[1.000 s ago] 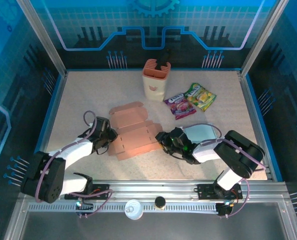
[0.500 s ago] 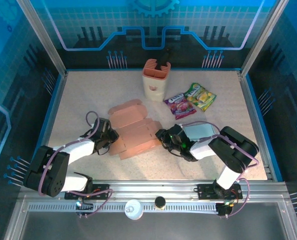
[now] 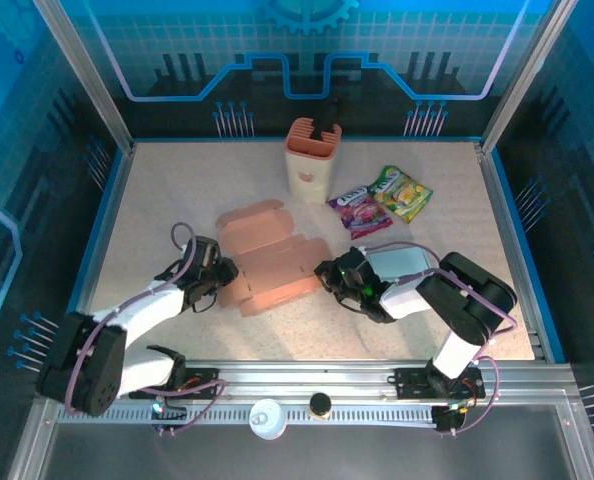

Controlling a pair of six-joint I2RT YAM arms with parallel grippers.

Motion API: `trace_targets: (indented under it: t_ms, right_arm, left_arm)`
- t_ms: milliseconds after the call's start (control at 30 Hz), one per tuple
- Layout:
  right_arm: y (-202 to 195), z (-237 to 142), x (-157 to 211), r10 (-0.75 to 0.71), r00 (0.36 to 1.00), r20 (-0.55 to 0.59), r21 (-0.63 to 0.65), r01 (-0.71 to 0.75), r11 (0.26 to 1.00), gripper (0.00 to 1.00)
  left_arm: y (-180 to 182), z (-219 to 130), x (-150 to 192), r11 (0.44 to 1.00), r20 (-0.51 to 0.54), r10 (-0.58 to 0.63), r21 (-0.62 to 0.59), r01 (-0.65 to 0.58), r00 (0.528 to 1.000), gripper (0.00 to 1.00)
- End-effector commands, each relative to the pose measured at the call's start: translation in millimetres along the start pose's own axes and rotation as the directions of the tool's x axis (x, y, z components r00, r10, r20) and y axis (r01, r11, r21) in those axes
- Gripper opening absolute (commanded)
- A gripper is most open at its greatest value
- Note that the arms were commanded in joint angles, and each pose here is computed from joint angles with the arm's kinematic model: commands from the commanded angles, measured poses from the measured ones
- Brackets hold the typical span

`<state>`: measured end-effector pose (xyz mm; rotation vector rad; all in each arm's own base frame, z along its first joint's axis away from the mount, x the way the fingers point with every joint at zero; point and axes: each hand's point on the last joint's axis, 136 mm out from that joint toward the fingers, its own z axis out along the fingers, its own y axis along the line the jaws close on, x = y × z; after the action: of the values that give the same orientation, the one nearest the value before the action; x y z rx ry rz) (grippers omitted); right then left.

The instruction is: Fold the paper box

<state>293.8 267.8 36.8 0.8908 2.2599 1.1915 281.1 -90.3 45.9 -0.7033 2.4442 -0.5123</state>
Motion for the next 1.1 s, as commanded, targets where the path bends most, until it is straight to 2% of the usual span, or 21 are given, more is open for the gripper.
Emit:
trace_targets:
  t_ms: [0, 100, 200, 267, 367, 433, 533, 600, 700, 833, 1067]
  right_arm:
    - [13.9, -7.7, -2.6, 0.049, 0.999, -0.01, 0.012, -0.049, 0.999, 0.0]
    - [26.2, -16.1, -1.6, 0.059, 0.998, -0.035, 0.056, -0.057, 0.997, 0.0]
    - [39.5, -26.5, -5.5, 0.065, 0.997, -0.047, 0.091, -0.06, 0.994, 0.0]
    - [46.7, -32.0, -7.7, 0.062, 0.996, -0.061, 0.106, -0.055, 0.993, 0.0]
    - [57.6, -38.9, -14.1, 0.066, 0.995, -0.079, 0.117, -0.056, 0.992, 0.0]
    - [64.0, -43.4, -18.8, 0.07, 0.993, -0.09, 0.116, -0.06, 0.991, 0.0]
    - [71.3, -48.4, -24.8, 0.079, 0.991, -0.108, 0.109, -0.067, 0.992, 0.0]
    - [75.1, -52.3, -27.6, 0.083, 0.99, -0.116, 0.109, -0.07, 0.992, 0.0]
    - [81.5, -57.7, -30.6, 0.074, 0.988, -0.134, 0.106, -0.06, 0.993, 0.0]
    - [82.1, -63.5, -34.3, 0.086, 0.986, -0.146, 0.099, -0.071, 0.993, 0.0]
    - [83.7, -70.9, -39.7, 0.099, 0.983, -0.157, 0.085, -0.087, 0.993, 0.0]
  left_arm:
    - [-32.7, -36.6, -8.5, 0.975, 0.103, 0.218, 0.011, -0.22, 0.97, 0.31]
    - [-59.3, -67.9, 2.8, 0.911, 0.17, 0.402, 0.025, -0.412, 0.9, 0.35]
    - [-69.4, -83.1, 26.7, 0.806, 0.19, 0.576, 0.026, -0.591, 0.795, 0.38]
    - [-75.8, -87.9, 41.2, 0.74, 0.222, 0.649, 0.037, -0.671, 0.728, 0.42]
    - [-87.5, -94.5, 62.5, 0.616, 0.257, 0.758, 0.02, -0.787, 0.6, 0.46]
    - [-95.7, -98.3, 70.6, 0.517, 0.277, 0.829, -0.044, -0.855, 0.486, 0.46]
    - [-110.9, -100.1, 78.8, 0.428, 0.297, 0.875, -0.101, -0.898, 0.383, 0.47]
    - [-114.1, -95.2, 82.8, 0.402, 0.29, 0.889, -0.126, -0.907, 0.353, 0.48]
    - [-113.5, -88.2, 82.3, 0.392, 0.263, 0.902, -0.173, -0.903, 0.341, 0.5]
    - [-114.2, -85.4, 73.6, 0.408, 0.273, 0.899, -0.24, -0.881, 0.342, 0.52]
    - [-124.4, -72.1, 80.5, 0.335, 0.241, 0.931, -0.256, -0.907, 0.275, 0.49]
